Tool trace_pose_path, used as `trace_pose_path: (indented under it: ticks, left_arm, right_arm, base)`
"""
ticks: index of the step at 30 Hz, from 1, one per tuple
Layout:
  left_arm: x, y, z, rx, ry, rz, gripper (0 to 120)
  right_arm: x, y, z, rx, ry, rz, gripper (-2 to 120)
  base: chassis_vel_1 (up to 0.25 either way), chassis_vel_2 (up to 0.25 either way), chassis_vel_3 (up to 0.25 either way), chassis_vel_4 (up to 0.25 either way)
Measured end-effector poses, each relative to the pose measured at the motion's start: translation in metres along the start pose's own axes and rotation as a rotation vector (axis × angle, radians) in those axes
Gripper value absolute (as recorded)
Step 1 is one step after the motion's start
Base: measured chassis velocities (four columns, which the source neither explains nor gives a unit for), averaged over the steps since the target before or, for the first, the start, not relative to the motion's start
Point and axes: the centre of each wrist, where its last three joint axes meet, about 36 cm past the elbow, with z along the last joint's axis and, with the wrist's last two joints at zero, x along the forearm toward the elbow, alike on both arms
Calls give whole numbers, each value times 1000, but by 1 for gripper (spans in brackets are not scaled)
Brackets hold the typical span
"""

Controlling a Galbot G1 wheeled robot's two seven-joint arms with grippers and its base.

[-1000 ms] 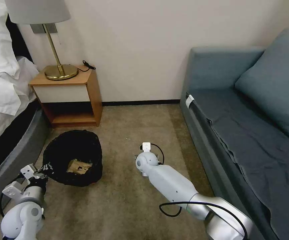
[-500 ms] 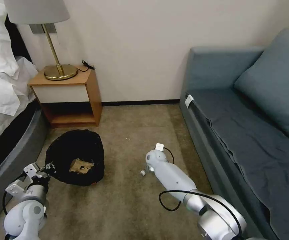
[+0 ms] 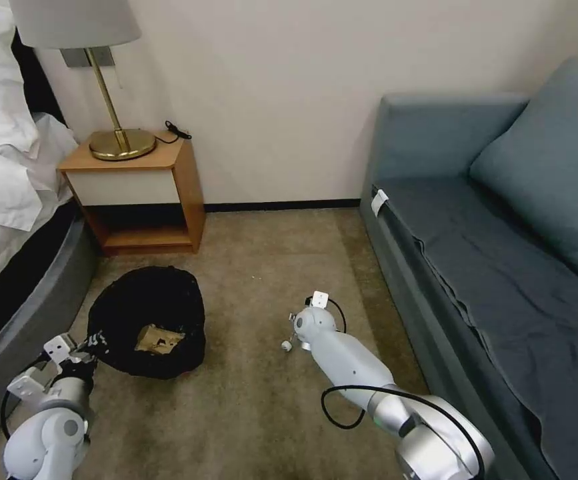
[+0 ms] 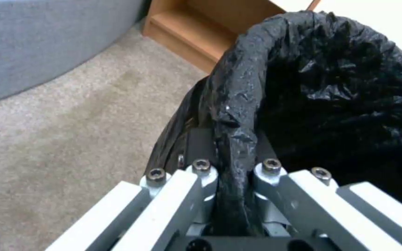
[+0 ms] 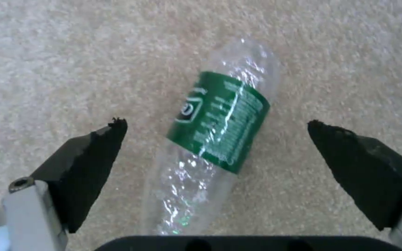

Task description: Pick up the trash bin, then pick up the garbage on the floor and place it into the trash bin.

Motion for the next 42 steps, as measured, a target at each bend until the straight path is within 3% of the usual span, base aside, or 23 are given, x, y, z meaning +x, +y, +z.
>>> trace_pose_path:
  ticks: [27, 32, 35, 42]
  left_arm:
    - [1, 3, 5, -17, 14, -5, 4]
    - [1, 3, 7, -12, 15, -6, 4]
    - [1, 3, 7, -12, 15, -6, 4]
    - [1, 1, 6, -11, 9, -1, 4]
  right_arm:
    - [-22, -21, 50, 103, 23, -1, 99]
    - [-22, -21, 53, 109, 35, -4, 85]
    - [-21, -19, 54, 117, 43, -10, 70]
    - [-19, -16, 59, 127, 51, -22, 47]
  base:
    - [0, 0, 0, 0]
    - [0, 0, 0, 0]
    - [0, 0, 0, 0]
    - [0, 0, 0, 0]
